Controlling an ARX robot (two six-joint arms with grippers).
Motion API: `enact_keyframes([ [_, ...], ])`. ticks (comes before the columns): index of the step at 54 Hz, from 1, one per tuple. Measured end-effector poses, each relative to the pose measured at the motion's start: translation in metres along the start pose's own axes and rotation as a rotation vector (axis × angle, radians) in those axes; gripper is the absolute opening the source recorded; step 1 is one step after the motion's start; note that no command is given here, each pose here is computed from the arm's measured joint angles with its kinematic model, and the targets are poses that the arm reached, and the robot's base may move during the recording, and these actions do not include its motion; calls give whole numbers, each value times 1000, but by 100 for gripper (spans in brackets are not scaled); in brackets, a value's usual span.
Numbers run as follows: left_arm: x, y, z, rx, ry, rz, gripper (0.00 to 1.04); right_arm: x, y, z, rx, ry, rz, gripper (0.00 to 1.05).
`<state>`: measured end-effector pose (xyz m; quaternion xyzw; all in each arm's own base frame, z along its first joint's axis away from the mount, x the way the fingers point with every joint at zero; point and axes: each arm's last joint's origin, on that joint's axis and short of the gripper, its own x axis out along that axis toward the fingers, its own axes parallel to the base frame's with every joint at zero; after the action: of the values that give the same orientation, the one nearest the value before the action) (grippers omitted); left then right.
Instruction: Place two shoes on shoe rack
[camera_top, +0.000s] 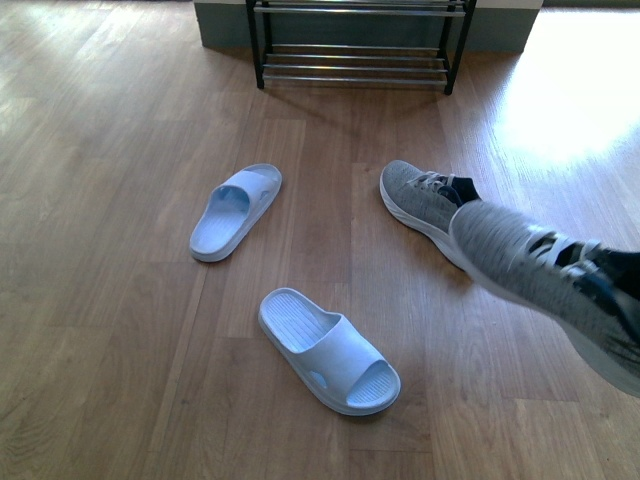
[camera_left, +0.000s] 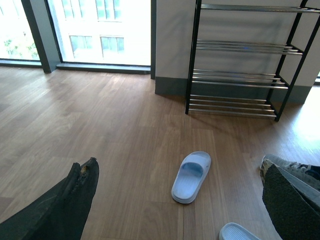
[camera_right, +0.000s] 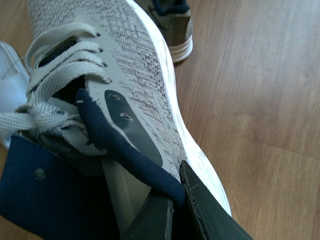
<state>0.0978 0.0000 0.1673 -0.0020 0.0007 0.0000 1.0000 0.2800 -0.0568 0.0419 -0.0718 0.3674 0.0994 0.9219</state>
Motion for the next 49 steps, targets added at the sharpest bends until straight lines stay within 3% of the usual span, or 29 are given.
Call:
enact_keyframes([
  [9,0,0,0,0,0,0,95,-69,-7,17,194,-122,-63,1],
  [24,0,0,0,0,0,0,95,-158,-19,37,391,-347,-109,1],
  [49,0,0,0,0,0,0,95,-181,-25,29,453,-426,-114,1],
])
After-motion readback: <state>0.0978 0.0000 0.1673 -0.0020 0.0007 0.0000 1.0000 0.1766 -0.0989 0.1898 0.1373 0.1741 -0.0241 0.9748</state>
